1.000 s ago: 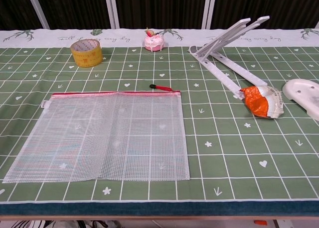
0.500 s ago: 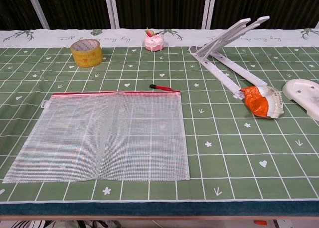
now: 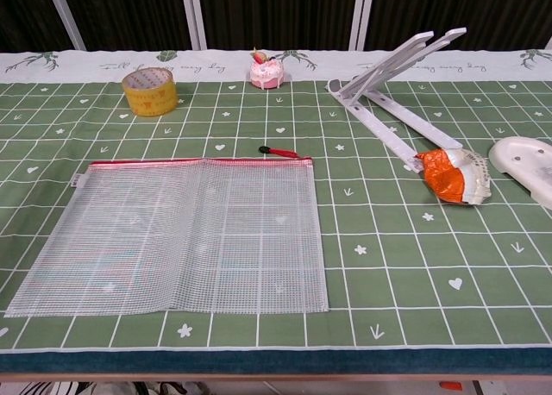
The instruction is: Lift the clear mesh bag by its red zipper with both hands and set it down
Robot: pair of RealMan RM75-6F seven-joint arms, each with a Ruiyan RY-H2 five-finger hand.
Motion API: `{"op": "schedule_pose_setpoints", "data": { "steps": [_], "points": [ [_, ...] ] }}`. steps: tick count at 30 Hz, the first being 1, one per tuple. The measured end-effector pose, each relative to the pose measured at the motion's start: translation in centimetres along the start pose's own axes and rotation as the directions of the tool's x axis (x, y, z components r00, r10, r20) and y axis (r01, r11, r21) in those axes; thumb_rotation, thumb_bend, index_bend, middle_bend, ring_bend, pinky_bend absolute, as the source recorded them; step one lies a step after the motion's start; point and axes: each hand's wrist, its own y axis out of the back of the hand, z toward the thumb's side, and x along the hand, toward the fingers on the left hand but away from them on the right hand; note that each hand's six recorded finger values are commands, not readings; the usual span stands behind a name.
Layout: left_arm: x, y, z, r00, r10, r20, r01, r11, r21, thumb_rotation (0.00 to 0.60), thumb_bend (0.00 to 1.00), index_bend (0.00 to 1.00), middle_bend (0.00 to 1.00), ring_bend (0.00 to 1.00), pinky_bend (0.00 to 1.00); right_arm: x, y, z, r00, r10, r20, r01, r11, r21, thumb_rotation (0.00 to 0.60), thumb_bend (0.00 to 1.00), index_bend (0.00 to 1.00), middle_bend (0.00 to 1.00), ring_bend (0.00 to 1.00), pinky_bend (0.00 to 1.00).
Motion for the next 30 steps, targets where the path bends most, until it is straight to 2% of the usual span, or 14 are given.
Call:
{"op": "schedule_pose_setpoints", "data": {
  "steps": [9, 17, 30],
  "points": [
    [5.6, 1.3, 5.4, 0.996, -0.024, 0.087, 0.021, 0.999, 0.031, 0.6, 0.1, 0.08, 0.0, 0.0, 0.0, -0.1, 0.0, -0.1, 1.0, -0.004, 0.012, 0.004, 1.0, -0.002, 0.6, 0.13, 0.0, 0.0, 0.0, 0.21],
    [10.6, 1.2, 10.2, 0.991, -0.068, 0.118, 0.064, 0.997, 0.04, 0.6, 0.13, 0.15, 0.0, 0.0, 0.0, -0.3, 0.0, -0.4, 0.999, -0.003, 0.032, 0.003, 1.0, -0.005, 0.6, 0.13, 0.0, 0.0, 0.0, 0.21],
    [17.6, -1.1, 22.4, 0.966, -0.128, 0.226, 0.1, 0.987, 0.128, 0.6, 0.2, 0.29, 0.01, 0.0, 0.0, -0.4, -0.1, -0.5, 0.999, -0.001, 0.039, 0.002, 1.0, -0.019, 0.6, 0.13, 0.0, 0.0, 0.0, 0.21]
  ]
}}
